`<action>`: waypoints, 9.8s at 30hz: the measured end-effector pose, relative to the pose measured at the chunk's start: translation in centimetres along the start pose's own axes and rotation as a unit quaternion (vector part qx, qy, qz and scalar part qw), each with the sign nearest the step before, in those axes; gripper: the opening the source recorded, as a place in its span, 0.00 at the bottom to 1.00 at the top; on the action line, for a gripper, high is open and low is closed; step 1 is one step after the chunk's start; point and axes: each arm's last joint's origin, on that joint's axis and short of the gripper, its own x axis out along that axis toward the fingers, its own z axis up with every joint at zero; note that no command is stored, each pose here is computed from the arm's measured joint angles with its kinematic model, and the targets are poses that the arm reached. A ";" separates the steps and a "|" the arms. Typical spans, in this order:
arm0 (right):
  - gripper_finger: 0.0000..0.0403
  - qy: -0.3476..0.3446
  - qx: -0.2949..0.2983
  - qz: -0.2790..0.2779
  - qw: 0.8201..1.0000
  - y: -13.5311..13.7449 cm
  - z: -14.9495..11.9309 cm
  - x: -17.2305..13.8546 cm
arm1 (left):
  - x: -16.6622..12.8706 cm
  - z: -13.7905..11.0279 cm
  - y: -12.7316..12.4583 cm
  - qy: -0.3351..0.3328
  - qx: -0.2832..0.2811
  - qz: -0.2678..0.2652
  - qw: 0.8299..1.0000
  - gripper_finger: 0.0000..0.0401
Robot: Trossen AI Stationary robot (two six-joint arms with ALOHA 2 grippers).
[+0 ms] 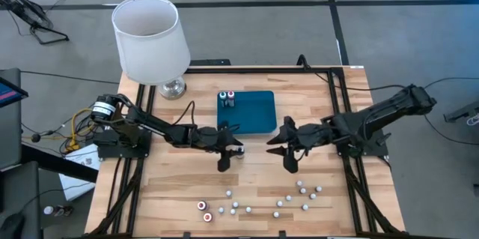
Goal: Pick & Place food coloring
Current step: Put the large black food coloring bottle into the bin, then put the large red food coloring bottle into the bin
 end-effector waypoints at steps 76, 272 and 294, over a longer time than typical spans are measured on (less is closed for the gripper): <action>0.44 -0.010 -0.044 -0.024 0.999 -3.6 -2.0 12.5 | -18.0 6.4 -4.9 0.026 -0.038 0.133 0.990 0.54; 0.22 -0.035 0.019 -0.197 0.980 -22.2 1.6 12.7 | -18.2 5.7 -4.4 0.030 -0.068 0.187 0.979 0.54; 0.22 -0.068 -0.024 -0.187 0.980 -19.7 7.9 8.2 | -18.1 5.5 -4.8 0.074 -0.086 0.116 0.987 0.54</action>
